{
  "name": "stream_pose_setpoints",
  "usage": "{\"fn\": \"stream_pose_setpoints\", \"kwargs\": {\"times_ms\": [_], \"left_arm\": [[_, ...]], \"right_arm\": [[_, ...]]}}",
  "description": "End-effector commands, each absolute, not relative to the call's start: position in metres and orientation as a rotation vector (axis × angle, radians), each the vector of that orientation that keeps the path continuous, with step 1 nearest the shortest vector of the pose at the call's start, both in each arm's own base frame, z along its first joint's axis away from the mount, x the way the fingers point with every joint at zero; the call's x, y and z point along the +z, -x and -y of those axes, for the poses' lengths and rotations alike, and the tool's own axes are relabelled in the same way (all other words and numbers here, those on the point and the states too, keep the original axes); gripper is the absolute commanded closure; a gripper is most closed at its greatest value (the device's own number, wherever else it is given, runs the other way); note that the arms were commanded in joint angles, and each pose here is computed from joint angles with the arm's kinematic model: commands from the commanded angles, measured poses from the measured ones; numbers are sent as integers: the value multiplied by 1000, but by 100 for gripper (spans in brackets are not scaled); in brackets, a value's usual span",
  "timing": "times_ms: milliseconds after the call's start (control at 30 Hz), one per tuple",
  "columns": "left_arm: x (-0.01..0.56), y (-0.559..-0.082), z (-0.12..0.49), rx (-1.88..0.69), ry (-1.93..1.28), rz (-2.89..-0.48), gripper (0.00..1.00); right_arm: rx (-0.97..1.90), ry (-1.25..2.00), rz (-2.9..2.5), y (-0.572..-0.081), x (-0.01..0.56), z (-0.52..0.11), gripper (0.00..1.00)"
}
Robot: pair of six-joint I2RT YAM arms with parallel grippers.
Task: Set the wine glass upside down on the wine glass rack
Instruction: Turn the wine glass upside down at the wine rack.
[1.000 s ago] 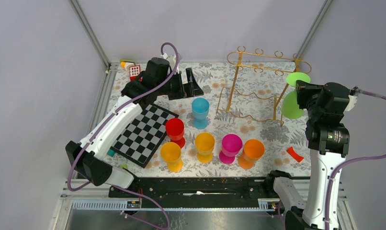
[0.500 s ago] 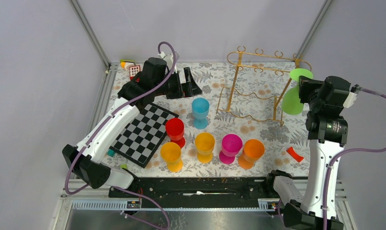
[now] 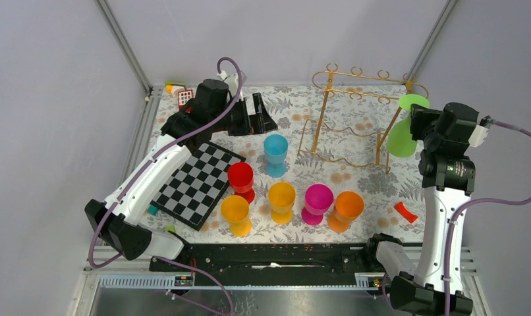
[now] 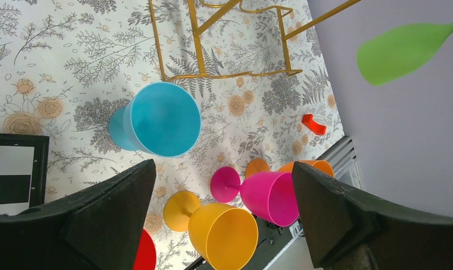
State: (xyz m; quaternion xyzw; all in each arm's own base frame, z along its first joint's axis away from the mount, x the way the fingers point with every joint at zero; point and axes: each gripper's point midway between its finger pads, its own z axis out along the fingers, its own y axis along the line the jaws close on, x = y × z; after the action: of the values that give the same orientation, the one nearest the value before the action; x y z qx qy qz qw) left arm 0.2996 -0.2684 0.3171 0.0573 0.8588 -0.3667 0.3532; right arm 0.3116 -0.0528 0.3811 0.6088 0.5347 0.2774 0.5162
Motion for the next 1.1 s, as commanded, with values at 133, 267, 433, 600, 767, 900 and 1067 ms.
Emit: {"fn": "stream_pose_setpoints", "kwargs": {"times_ms": [133,267,433,600,767,900,1067], "left_arm": [[340,-297,261,-936,-176,-2148,1],[341,-296,260,-935,-177,-2147,1],[347,-295,258,-926,-185,-2135,1],[348,-295,255,-903,-193,-2128,1],[348,-295,254,-899,-196,-2127,1],[347,-295,255,-901,-197,-2131,1],[347,-296,254,-899,-198,-2129,1]], "right_arm": [[648,-1454,-1193,-320,390,67,100],[644,-1451,-1185,-323,391,69,100],[651,-1440,-1182,-331,393,70,100],[655,-1437,-1181,-337,392,71,100],[654,-1439,-1182,-342,390,73,100],[653,-1443,-1187,-346,387,73,100],[665,-1440,-1189,-350,386,72,100]]}}
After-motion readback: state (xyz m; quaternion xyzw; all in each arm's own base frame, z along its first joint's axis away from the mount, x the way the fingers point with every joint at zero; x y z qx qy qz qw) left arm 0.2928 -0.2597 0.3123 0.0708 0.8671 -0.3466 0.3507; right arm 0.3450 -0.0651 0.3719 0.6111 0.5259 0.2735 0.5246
